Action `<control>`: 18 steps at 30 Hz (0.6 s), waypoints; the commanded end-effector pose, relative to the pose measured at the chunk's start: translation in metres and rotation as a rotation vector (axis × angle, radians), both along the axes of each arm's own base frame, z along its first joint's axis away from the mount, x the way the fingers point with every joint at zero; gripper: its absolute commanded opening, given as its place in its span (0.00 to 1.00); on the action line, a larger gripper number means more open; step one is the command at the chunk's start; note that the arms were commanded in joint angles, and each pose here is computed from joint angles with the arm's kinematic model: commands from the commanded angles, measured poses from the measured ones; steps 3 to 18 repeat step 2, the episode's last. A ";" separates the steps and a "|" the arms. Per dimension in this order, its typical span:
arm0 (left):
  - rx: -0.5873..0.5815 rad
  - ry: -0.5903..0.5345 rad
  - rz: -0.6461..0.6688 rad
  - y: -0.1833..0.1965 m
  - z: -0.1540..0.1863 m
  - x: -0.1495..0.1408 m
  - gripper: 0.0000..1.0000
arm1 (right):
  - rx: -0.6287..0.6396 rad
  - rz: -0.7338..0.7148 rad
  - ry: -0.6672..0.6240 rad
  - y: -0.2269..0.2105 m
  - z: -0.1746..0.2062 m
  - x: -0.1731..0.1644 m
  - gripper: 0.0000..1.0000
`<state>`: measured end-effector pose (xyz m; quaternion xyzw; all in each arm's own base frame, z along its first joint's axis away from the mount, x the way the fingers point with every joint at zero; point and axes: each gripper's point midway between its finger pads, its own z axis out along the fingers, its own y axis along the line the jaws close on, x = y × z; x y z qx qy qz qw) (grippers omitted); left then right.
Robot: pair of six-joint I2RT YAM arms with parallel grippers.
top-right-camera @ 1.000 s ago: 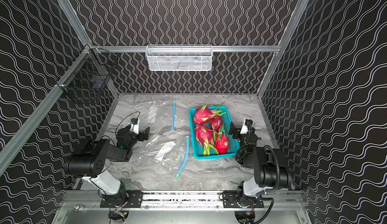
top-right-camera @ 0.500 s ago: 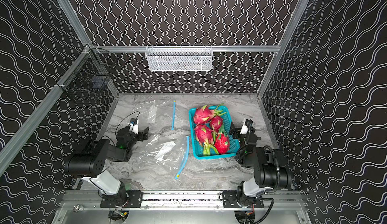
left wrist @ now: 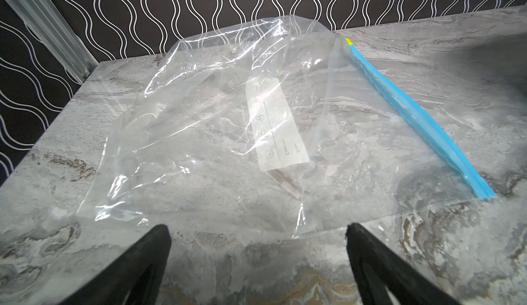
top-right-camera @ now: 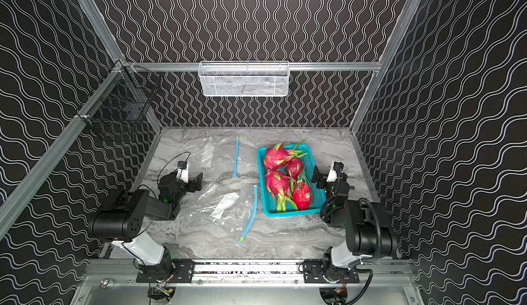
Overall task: Open the zip-top bag and take out the dragon fruit
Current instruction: Reset both arms
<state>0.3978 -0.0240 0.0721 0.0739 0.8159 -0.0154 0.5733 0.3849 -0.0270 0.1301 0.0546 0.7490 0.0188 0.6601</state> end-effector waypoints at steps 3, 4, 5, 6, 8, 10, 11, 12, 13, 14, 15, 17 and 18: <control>0.019 -0.017 -0.007 0.000 0.003 0.000 0.99 | -0.014 -0.001 0.054 0.000 -0.014 -0.003 1.00; 0.019 -0.017 -0.007 0.000 0.003 0.000 0.99 | -0.014 -0.001 0.054 0.000 -0.014 -0.003 1.00; 0.019 -0.017 -0.007 0.000 0.003 0.000 0.99 | -0.014 -0.001 0.054 0.000 -0.014 -0.003 1.00; 0.019 -0.017 -0.007 0.000 0.003 0.000 0.99 | -0.014 -0.001 0.054 0.000 -0.014 -0.003 1.00; 0.019 -0.017 -0.007 0.000 0.003 0.000 0.99 | -0.014 -0.001 0.054 0.000 -0.014 -0.003 1.00; 0.019 -0.017 -0.007 0.000 0.003 0.000 0.99 | -0.014 -0.001 0.054 0.000 -0.014 -0.003 1.00; 0.019 -0.017 -0.007 0.000 0.003 0.000 0.99 | -0.014 -0.001 0.054 0.000 -0.014 -0.003 1.00; 0.019 -0.017 -0.007 0.000 0.003 0.000 0.99 | -0.014 -0.001 0.054 0.000 -0.014 -0.003 1.00; 0.019 -0.017 -0.007 0.000 0.003 0.000 0.99 | -0.014 -0.001 0.054 0.000 -0.014 -0.003 1.00; 0.019 -0.017 -0.007 0.000 0.003 0.000 0.99 | -0.014 -0.001 0.054 0.000 -0.014 -0.003 1.00; 0.019 -0.017 -0.007 0.000 0.003 0.000 0.99 | -0.014 -0.001 0.054 0.000 -0.014 -0.003 1.00; 0.019 -0.017 -0.007 0.000 0.003 0.000 0.99 | -0.014 -0.001 0.054 0.000 -0.014 -0.003 1.00; 0.019 -0.017 -0.007 0.000 0.003 0.000 0.99 | -0.014 -0.001 0.054 0.000 -0.014 -0.003 1.00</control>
